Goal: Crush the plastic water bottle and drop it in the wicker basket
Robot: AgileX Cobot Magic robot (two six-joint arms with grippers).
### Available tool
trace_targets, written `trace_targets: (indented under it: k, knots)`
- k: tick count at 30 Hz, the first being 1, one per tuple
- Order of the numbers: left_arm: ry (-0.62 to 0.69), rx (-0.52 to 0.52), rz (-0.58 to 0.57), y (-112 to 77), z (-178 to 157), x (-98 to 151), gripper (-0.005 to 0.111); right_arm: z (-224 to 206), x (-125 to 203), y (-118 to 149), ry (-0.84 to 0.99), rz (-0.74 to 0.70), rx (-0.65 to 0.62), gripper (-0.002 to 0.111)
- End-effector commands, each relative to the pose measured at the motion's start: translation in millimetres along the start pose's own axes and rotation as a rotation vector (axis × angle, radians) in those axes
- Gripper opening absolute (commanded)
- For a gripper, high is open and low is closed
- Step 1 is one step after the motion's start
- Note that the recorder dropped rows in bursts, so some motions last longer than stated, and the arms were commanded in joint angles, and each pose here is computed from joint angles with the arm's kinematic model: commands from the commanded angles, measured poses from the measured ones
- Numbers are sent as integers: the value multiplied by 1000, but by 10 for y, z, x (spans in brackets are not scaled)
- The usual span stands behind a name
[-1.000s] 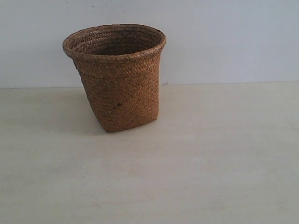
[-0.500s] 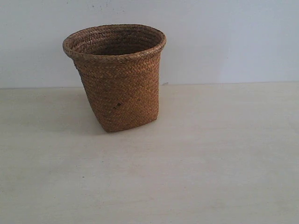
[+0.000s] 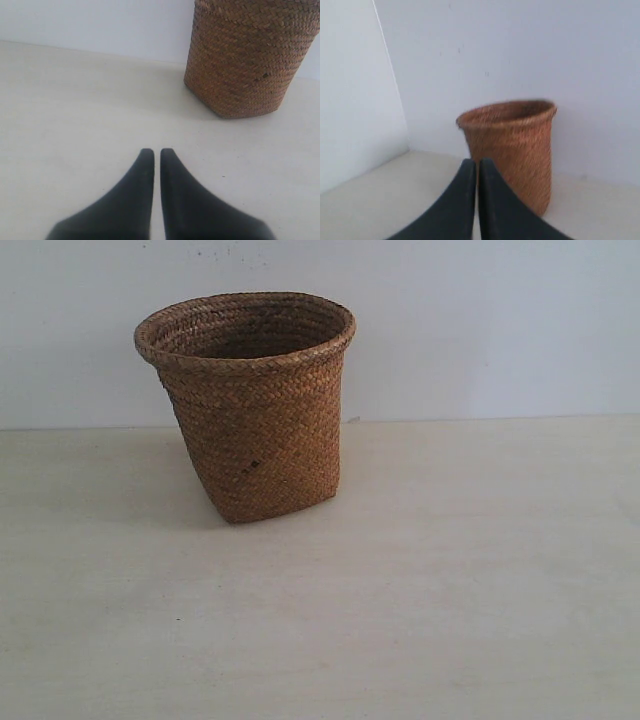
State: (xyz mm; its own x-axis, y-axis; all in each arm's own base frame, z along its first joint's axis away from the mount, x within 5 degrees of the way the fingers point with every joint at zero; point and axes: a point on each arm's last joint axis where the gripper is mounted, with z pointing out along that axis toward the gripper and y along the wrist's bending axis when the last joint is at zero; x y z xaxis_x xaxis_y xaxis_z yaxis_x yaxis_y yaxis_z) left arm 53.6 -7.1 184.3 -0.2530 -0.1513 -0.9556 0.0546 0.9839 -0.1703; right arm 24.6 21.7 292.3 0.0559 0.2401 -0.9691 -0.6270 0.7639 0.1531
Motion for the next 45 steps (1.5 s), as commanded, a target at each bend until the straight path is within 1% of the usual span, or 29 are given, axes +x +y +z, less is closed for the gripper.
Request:
trace_targets:
  k: [1, 2, 5, 9, 11, 14, 20, 24, 29, 34, 41, 45]
  knots:
    - [-5, -5, -7, 5, 1, 5, 4, 2, -16, -38, -68, -295, 83, 0]
    - [-5, -5, -7, 5, 1, 5, 4, 14, 50, -63, -47, -323, 119, 0]
    - [-5, -5, -7, 5, 1, 5, 4, 48, 322, -177, 13, -341, 239, 0]
    - [-5, -5, -7, 5, 1, 5, 4, 32, 598, -347, 8, -355, 427, 0]
    - [-5, -5, -7, 5, 1, 5, 4, 7, 674, -413, 11, -361, 518, 0]
    - [-5, -5, -7, 5, 1, 5, 4, -24, 674, -461, 23, -370, 619, 0]
    - [-5, -5, -7, 5, 1, 5, 4, -72, 782, -527, 154, -345, 740, 0]
    - [-5, -5, -7, 5, 1, 5, 4, -97, 883, -542, 260, -292, 768, 0]
    - [-5, -5, -7, 5, 1, 5, 4, -127, 1038, -525, 415, -201, 747, 0]
    - [-5, -5, -7, 5, 1, 5, 4, -127, 1038, -525, 413, -194, 748, 0]
    - [-5, -5, -7, 5, 1, 5, 4, -127, 1038, -525, 365, -78, 771, 0]
    - [-5, -5, -7, 5, 1, 5, 4, -128, 1038, -525, 354, -53, 777, 0]
